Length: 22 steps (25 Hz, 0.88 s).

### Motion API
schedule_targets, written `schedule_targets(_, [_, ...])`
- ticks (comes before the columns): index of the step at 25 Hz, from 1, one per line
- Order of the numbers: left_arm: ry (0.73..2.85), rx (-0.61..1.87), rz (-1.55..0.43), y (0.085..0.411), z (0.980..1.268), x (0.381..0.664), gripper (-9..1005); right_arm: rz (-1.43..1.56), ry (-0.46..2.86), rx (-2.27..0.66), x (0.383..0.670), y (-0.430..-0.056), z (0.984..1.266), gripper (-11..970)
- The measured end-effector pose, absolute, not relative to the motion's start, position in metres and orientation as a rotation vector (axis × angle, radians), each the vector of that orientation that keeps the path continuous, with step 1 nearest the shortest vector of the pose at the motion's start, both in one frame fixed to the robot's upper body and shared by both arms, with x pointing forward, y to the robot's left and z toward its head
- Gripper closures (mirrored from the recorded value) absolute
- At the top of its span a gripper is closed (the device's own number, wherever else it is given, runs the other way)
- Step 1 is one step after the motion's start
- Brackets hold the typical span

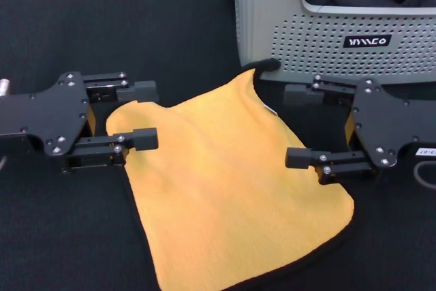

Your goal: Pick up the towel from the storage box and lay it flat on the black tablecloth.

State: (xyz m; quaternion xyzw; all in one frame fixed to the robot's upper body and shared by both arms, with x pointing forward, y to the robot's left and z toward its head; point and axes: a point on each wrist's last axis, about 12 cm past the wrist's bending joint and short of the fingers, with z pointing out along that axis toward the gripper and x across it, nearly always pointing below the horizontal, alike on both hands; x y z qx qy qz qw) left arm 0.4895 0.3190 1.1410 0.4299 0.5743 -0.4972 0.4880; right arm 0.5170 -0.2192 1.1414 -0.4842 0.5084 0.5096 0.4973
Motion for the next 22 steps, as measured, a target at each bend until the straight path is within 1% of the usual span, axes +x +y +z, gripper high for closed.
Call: schedule_targets(22, [1.404, 1.047, -1.215, 0.3204, 1.1372, 0.4870, 346, 1.276, 1.243, -1.150, 0.5146, -0.2147, 1.1362, 149])
